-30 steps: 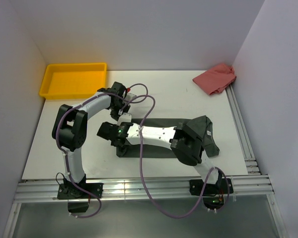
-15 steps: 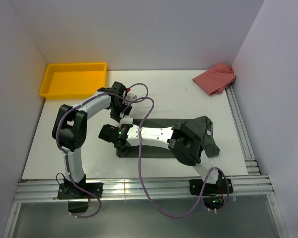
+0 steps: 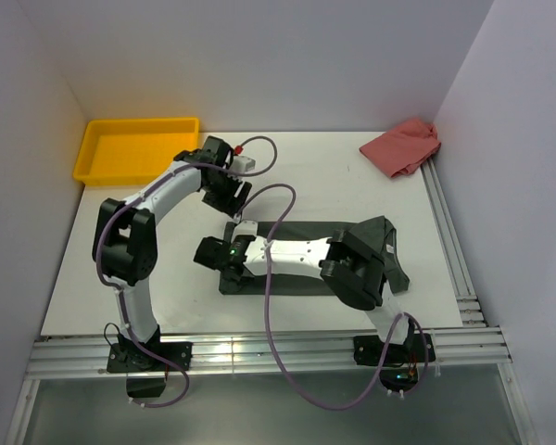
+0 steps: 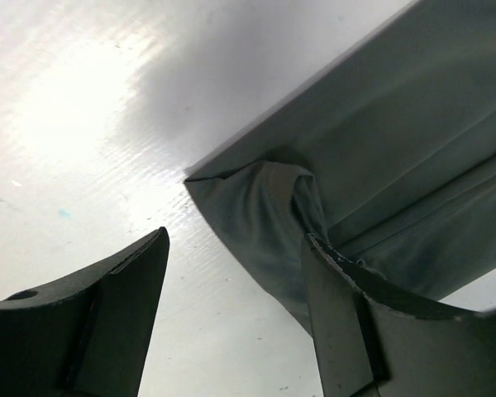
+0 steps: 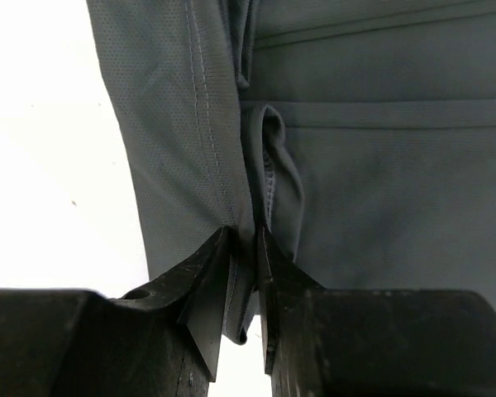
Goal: Roll the t-shirts
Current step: Roll the tshirt
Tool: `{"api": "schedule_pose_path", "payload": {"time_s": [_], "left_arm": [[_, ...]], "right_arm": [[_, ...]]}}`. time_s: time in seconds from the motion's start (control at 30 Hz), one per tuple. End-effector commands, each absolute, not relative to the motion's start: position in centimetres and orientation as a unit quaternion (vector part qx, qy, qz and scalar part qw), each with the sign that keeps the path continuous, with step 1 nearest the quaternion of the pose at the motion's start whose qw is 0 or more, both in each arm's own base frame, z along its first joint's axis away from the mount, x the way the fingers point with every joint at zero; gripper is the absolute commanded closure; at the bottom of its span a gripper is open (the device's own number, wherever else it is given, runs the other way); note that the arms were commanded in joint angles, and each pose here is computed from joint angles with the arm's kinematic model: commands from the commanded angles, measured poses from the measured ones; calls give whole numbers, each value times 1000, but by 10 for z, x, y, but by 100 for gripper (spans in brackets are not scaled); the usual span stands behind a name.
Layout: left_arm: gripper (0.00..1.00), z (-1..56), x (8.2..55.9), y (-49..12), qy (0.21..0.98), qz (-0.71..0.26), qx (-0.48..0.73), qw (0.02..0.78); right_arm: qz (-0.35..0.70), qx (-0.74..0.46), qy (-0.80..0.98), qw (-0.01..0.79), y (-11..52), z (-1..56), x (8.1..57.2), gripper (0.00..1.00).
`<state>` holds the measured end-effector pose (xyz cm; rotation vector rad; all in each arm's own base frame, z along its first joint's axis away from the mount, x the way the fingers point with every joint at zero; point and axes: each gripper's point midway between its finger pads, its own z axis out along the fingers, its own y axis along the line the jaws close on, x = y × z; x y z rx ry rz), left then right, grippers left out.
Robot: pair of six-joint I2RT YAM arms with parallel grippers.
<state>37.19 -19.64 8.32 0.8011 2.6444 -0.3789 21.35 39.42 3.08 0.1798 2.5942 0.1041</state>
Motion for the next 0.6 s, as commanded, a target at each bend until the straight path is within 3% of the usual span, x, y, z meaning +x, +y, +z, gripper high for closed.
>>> {"api": "schedule_pose_path", "payload": {"time_s": [0.0, 0.23, 0.3, 0.57], "left_arm": [[29, 127, 383, -191, 920, -159, 281, 221], [29, 121, 379, -172, 923, -180, 264, 216], [30, 113, 375, -168, 923, -189, 262, 210], [31, 84, 361, -164, 926, -218, 247, 183]], "right_arm": [[74, 93, 950, 290, 392, 61, 221, 73], [111, 96, 947, 284, 393, 65, 215, 67], [116, 95, 946, 286, 393, 69, 216, 61], [147, 95, 940, 293, 398, 93, 214, 64]]}}
